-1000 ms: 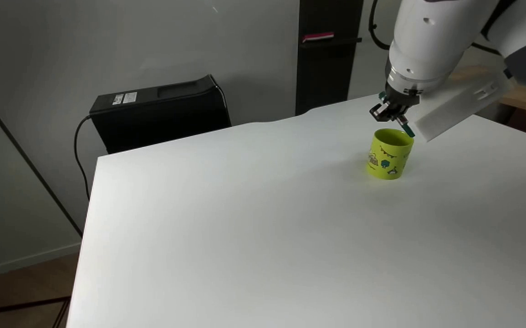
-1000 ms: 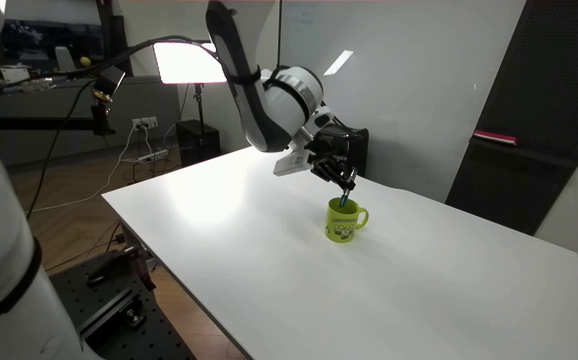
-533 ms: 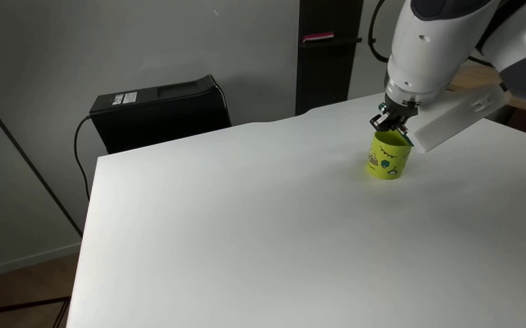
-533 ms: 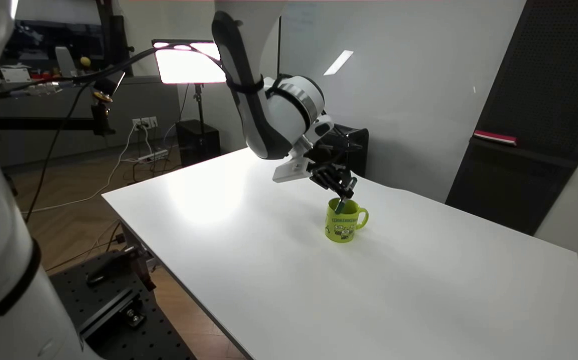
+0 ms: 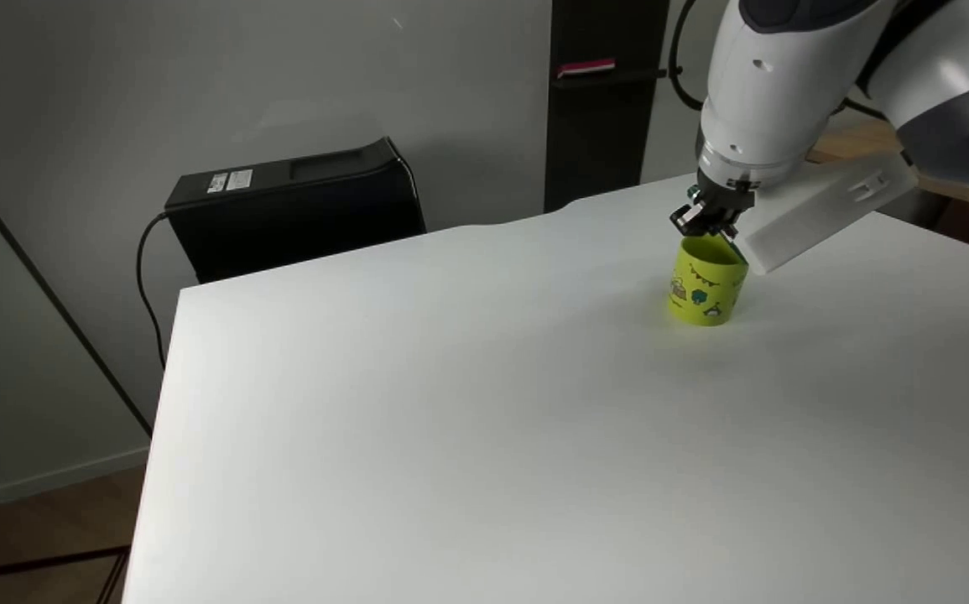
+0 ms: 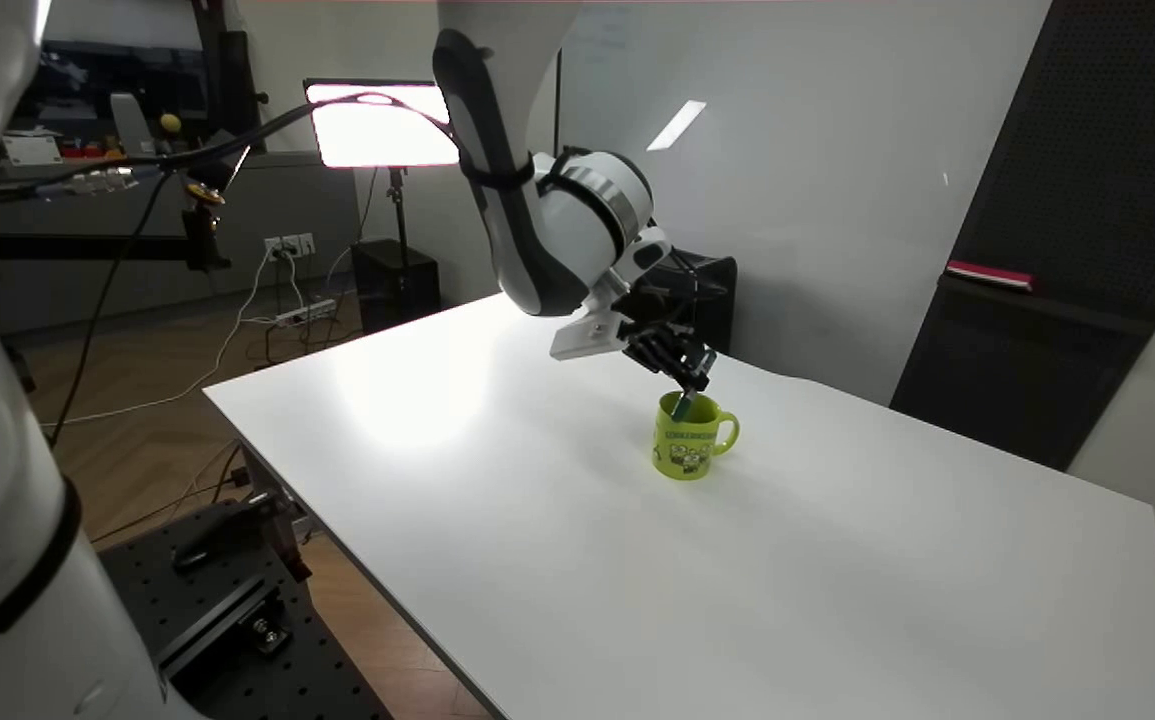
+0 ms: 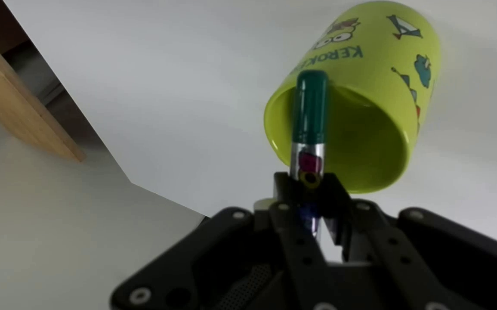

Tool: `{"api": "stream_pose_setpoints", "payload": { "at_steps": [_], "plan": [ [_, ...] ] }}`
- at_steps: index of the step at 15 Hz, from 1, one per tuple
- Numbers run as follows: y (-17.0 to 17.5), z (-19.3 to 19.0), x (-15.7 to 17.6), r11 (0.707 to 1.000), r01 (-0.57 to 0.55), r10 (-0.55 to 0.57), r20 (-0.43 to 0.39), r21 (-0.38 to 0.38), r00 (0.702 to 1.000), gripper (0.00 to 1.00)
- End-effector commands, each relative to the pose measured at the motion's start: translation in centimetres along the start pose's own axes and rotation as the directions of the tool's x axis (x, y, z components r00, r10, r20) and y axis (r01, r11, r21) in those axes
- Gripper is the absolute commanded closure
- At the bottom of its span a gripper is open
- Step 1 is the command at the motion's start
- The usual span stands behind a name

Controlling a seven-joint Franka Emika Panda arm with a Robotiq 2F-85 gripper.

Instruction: Put the marker in the mug

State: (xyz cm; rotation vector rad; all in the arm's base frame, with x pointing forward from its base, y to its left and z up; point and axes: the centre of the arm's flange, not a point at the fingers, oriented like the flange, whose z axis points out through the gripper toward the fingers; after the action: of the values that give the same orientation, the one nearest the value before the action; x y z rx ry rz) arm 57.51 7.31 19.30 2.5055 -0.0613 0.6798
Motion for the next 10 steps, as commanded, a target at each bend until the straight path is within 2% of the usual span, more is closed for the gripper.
{"api": "stream_pose_setpoints", "payload": {
  "at_steps": [1, 6, 10],
  "plan": [
    [-0.7, 0.7, 2.1, 0.999, -0.020, 0.019, 0.034, 0.034, 0.999, 0.95],
    [-0.8, 1.3, 3.6, 0.997, 0.022, -0.032, 0.148, 0.068, 0.988, 0.95],
    [-0.4, 1.2, 5.3, 0.994, 0.038, -0.058, 0.207, 0.100, 0.977, 0.95]
  ]
}}
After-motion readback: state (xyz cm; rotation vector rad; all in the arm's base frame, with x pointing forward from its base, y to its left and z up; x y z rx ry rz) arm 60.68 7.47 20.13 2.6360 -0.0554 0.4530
